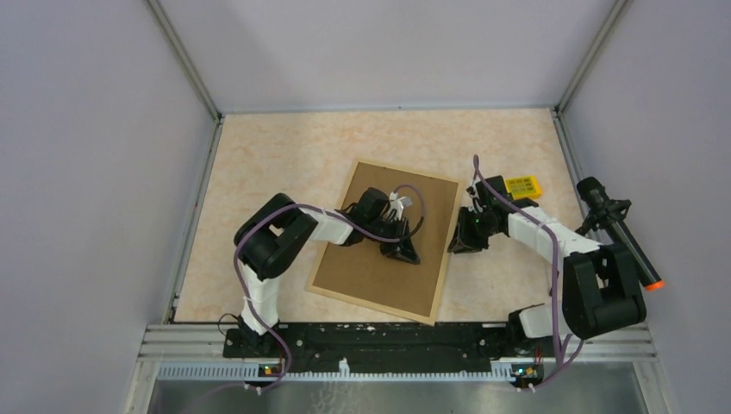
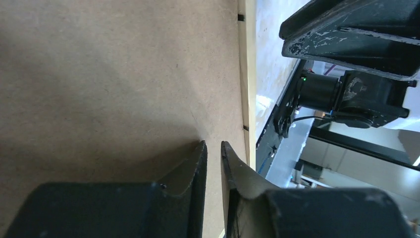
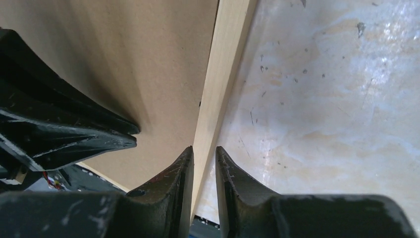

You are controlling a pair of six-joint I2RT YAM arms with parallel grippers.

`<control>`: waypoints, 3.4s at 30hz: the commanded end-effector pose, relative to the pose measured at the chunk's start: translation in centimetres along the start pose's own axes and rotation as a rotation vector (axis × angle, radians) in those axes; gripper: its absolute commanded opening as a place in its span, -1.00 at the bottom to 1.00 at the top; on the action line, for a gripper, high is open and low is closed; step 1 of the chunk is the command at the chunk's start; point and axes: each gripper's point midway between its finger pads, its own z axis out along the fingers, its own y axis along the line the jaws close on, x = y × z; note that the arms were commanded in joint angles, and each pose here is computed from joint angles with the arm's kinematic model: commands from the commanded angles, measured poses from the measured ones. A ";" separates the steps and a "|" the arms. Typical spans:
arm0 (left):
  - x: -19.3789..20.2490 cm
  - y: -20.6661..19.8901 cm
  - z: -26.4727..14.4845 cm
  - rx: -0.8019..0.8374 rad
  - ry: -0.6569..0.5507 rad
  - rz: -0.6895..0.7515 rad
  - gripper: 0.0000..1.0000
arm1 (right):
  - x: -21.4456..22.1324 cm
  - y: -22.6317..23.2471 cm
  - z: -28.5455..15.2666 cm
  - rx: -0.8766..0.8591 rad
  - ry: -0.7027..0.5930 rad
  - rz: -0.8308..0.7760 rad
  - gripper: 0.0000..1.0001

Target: Put the photo into the frame

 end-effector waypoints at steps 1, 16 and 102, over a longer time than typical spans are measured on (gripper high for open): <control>-1.6 1.0 1.0 -0.021 -0.046 0.008 -0.59 | -1.3 0.5 1.0 -0.034 -0.036 -0.007 -0.55; 2.5 5.1 1.1 -0.076 -0.012 -0.087 -0.58 | -2.8 -0.3 2.6 -0.010 -0.043 0.037 -0.53; 3.0 4.5 0.6 -0.060 0.006 -0.082 -0.49 | -1.3 -2.5 4.3 0.177 0.055 -0.009 -0.34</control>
